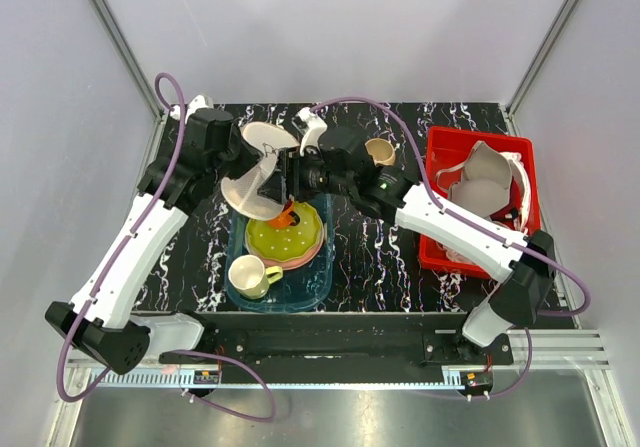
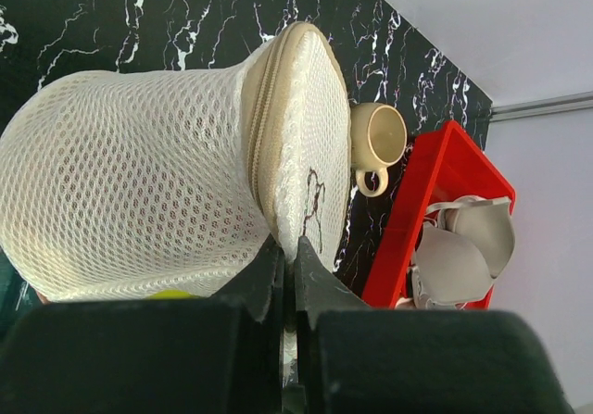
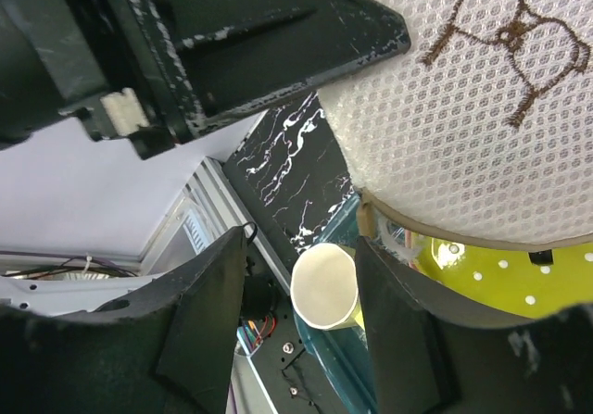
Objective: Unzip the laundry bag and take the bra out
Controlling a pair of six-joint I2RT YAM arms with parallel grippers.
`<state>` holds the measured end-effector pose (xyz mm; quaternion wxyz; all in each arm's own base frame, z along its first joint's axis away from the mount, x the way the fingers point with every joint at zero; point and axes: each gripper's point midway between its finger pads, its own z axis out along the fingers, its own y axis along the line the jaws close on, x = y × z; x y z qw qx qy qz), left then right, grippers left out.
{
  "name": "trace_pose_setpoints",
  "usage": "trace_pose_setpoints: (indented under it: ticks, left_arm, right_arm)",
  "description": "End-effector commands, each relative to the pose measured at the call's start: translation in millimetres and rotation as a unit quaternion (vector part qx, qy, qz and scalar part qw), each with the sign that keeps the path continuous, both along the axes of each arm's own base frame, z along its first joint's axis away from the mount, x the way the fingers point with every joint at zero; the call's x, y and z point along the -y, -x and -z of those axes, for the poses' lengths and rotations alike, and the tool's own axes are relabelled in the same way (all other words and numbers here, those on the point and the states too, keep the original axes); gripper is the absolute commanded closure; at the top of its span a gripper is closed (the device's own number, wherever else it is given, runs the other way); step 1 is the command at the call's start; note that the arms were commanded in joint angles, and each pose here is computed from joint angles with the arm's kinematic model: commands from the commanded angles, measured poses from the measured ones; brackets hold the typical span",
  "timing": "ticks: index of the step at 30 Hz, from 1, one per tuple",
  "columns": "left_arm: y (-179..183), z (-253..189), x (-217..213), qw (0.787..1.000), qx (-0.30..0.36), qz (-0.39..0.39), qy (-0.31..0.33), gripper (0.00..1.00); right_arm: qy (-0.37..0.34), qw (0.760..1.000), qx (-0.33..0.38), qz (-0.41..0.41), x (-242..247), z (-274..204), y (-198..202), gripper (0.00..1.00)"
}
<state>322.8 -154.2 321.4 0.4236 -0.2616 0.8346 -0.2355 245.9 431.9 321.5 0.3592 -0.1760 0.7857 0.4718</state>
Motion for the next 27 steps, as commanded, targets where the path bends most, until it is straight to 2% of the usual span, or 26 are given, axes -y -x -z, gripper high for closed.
trace_pose_setpoints:
  ticks: [1,9,27]
  left_arm:
    - [-2.8,-44.2,-1.6,0.998,0.065,0.014,-0.007,1.00]
    - [2.5,-54.0,14.9,0.996,0.059,0.067,0.002,1.00]
    - [-0.8,-33.4,15.7,0.998,0.031,0.062,-0.007,1.00]
  right_arm:
    - [-0.007,0.999,0.035,-0.019,-5.9,-18.4,0.7,0.40]
    - [0.002,0.999,0.034,-0.026,-11.3,-5.9,-1.5,0.38]
    - [-0.046,0.998,0.046,-0.013,-0.2,-28.6,5.8,0.40]
